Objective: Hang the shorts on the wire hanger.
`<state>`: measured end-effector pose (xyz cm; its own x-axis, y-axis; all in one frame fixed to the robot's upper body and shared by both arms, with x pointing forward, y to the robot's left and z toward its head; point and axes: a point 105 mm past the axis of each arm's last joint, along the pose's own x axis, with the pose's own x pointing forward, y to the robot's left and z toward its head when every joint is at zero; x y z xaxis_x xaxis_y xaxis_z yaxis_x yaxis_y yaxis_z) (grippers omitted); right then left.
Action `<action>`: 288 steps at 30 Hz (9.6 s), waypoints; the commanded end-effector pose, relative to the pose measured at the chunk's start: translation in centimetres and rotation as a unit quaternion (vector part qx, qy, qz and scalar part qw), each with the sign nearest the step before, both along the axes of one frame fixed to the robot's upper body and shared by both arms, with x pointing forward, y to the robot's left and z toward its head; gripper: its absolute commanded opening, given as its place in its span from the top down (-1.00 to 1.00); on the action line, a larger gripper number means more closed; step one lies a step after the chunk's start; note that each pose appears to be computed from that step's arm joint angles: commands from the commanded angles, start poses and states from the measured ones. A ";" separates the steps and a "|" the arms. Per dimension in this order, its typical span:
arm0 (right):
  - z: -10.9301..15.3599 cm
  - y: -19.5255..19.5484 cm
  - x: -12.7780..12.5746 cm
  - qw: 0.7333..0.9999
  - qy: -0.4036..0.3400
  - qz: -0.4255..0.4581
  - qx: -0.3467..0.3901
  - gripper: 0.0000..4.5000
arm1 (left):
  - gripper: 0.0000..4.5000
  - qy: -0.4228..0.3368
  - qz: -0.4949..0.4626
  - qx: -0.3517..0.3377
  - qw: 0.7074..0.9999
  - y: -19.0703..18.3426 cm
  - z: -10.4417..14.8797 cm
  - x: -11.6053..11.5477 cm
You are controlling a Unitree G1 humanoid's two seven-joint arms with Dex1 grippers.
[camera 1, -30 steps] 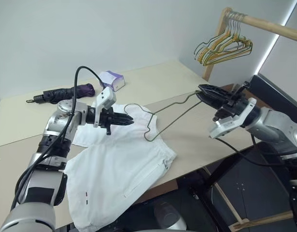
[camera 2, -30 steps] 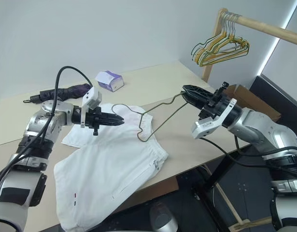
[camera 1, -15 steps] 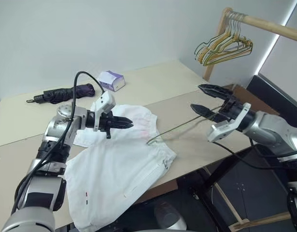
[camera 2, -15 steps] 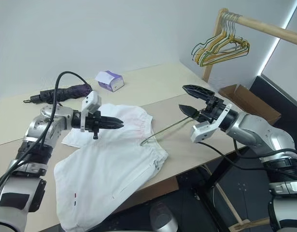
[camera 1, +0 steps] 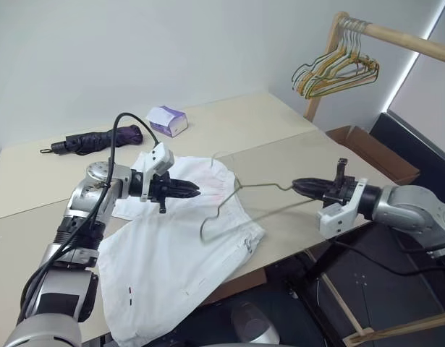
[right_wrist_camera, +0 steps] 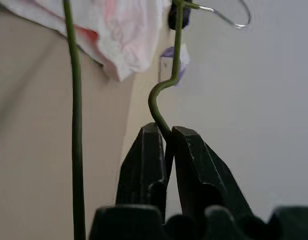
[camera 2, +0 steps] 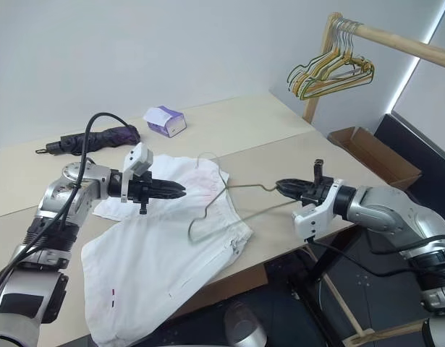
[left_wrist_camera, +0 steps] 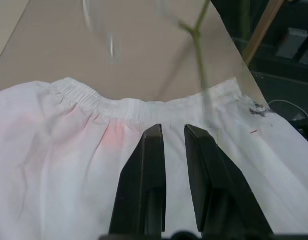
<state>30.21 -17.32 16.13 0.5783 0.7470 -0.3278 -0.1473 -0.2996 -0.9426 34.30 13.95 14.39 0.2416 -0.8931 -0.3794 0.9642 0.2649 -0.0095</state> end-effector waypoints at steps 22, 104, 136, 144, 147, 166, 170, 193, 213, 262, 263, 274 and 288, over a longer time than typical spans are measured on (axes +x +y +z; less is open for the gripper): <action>7.7 0.6 3.7 0.950 -0.300 -0.058 0.067 1.00 | 0.27 0.050 0.082 -0.122 0.988 2.8 7.7 2.1; 3.7 2.1 2.6 0.910 0.363 -0.170 0.107 -0.99 | 1.00 -0.187 -0.040 0.096 0.977 0.7 2.2 -0.6; 2.5 2.6 0.6 0.889 0.429 -0.138 0.082 1.00 | 0.75 -0.167 -0.064 0.094 0.979 0.6 1.8 -1.5; -0.8 -0.6 -2.7 0.792 0.540 -0.219 0.182 1.00 | -0.27 -0.155 0.010 0.042 0.987 2.8 2.8 0.0; -3.0 -2.6 -3.9 0.724 0.582 -0.276 0.246 1.00 | -0.67 -0.146 0.011 0.023 0.989 2.8 2.9 -1.0; -9.1 -7.0 -5.0 0.328 0.708 -0.433 0.451 1.00 | -0.99 -0.156 -0.005 -0.006 0.988 1.7 3.3 -5.2; -8.8 -6.4 -4.9 0.325 0.724 -0.418 0.442 1.00 | -0.99 -0.155 -0.004 -0.006 0.988 1.7 3.4 -5.3; -10.1 -5.8 -0.8 0.336 0.756 -0.409 0.384 1.00 | -0.99 -0.160 0.011 0.012 0.987 2.3 3.5 -5.8; -6.3 -4.5 2.3 0.554 0.625 -0.402 0.375 1.00 | -0.99 -0.168 0.006 0.011 0.986 1.9 3.6 -5.1; 2.2 5.7 -4.0 0.875 0.391 -0.248 0.139 1.00 | 0.70 -0.265 -0.163 0.100 0.945 0.5 3.4 0.5; 2.2 5.7 -4.0 0.875 0.392 -0.249 0.138 1.00 | 0.80 -0.263 -0.163 0.099 0.946 0.4 3.4 0.4; 2.1 5.2 -4.1 0.874 0.396 -0.247 0.133 0.63 | 1.00 -0.234 -0.145 0.093 0.957 0.6 3.2 0.3; -0.7 -1.3 -3.9 0.772 0.438 -0.389 0.249 -0.98 | 1.00 -0.217 -0.089 0.066 0.970 1.1 3.5 0.4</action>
